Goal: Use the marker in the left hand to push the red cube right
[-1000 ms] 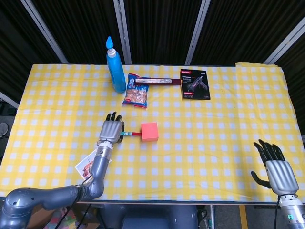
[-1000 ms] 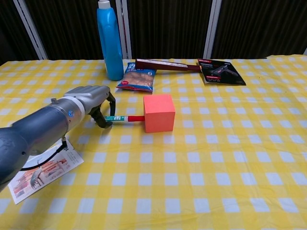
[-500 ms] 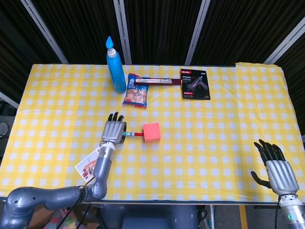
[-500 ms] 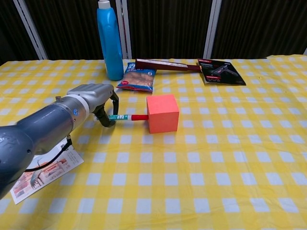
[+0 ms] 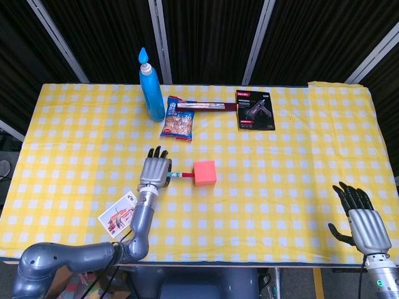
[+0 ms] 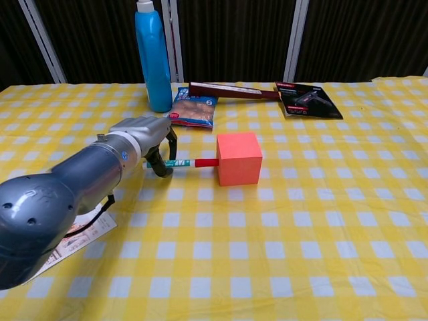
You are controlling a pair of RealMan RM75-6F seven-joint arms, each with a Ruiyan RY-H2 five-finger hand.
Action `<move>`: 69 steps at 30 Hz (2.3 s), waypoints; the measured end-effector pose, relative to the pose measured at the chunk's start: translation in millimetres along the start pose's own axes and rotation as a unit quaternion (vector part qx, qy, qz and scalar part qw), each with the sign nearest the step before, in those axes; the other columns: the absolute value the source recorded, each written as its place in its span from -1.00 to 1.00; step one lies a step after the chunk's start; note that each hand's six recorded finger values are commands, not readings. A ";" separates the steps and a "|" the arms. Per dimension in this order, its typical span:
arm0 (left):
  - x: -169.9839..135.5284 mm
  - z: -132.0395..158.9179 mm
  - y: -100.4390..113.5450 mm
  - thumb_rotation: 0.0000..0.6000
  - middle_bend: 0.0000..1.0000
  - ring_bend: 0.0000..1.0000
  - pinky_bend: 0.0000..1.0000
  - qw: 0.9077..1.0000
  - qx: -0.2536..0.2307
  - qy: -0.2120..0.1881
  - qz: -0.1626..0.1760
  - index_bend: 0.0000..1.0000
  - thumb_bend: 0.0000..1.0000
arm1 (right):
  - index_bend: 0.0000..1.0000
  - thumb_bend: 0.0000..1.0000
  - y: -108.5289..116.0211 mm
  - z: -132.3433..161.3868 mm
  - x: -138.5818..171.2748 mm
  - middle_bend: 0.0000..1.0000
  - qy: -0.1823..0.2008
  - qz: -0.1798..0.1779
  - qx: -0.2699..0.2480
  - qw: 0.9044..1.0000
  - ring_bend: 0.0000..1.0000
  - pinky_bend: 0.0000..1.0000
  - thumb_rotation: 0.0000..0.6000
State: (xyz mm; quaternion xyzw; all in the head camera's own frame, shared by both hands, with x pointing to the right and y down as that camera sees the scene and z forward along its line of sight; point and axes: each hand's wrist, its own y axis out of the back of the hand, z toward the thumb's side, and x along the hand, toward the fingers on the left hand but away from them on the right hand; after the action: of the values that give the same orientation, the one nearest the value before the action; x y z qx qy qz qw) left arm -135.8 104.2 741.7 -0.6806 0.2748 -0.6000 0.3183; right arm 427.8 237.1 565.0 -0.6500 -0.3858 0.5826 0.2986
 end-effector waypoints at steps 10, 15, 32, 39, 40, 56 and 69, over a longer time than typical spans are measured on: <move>8.9 30.1 0.9 1.00 -0.68 -1.00 -0.84 1.000 0.000 -0.006 0.001 0.20 -0.08 | -1.00 -0.25 1.0 -0.9 -0.2 -1.00 -0.001 0.000 -0.005 1.000 -1.00 -1.00 1.00; 14.9 44.2 4.6 1.00 -0.68 -1.00 -0.84 1.000 -0.004 -0.007 0.007 0.20 -0.08 | -1.00 -0.24 1.7 -2.0 -0.3 -1.00 -0.003 0.000 -0.007 1.000 -1.00 -1.00 1.00; 16.8 35.7 2.8 1.00 -0.69 -1.00 -0.84 1.000 0.003 0.015 -0.001 0.20 -0.07 | -1.00 -0.25 3.0 -1.8 0.9 -1.00 -0.004 -0.003 -0.008 1.000 -1.00 -1.00 1.00; 17.9 49.2 4.6 1.00 -0.69 -1.00 -0.84 1.000 0.002 0.003 -0.002 0.20 -0.06 | -1.00 -0.24 3.3 -3.8 1.0 -1.00 -0.008 -0.002 -0.011 1.000 -1.00 -1.00 1.00; 18.1 51.5 4.7 1.00 -0.69 -1.00 -0.84 1.000 0.002 0.001 -0.002 0.20 -0.07 | -1.00 -0.24 3.5 -3.9 0.9 -1.00 -0.008 -0.002 -0.011 1.000 -1.00 -1.00 1.00; 24.8 105.7 5.6 1.00 -0.69 -1.00 -0.84 0.999 -0.013 -0.029 -0.008 0.20 -0.07 | -1.00 -0.24 4.2 -5.9 0.6 -1.00 -0.011 0.001 -0.012 1.000 -1.00 -1.00 1.00; 26.1 118.6 6.2 1.00 -0.69 -1.00 -0.84 0.999 -0.038 -0.033 0.000 0.21 -0.07 | -1.00 -0.24 6.3 -7.9 3.6 -1.00 -0.014 -0.002 -0.014 1.000 -1.00 -1.00 1.00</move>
State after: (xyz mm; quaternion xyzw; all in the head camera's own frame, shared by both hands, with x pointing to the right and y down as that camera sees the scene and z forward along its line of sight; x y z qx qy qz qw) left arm -14.8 92.7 744.5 -0.7117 0.2866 -0.5663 0.3011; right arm 436.7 237.4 559.0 -0.6453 -0.3998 0.5852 0.2851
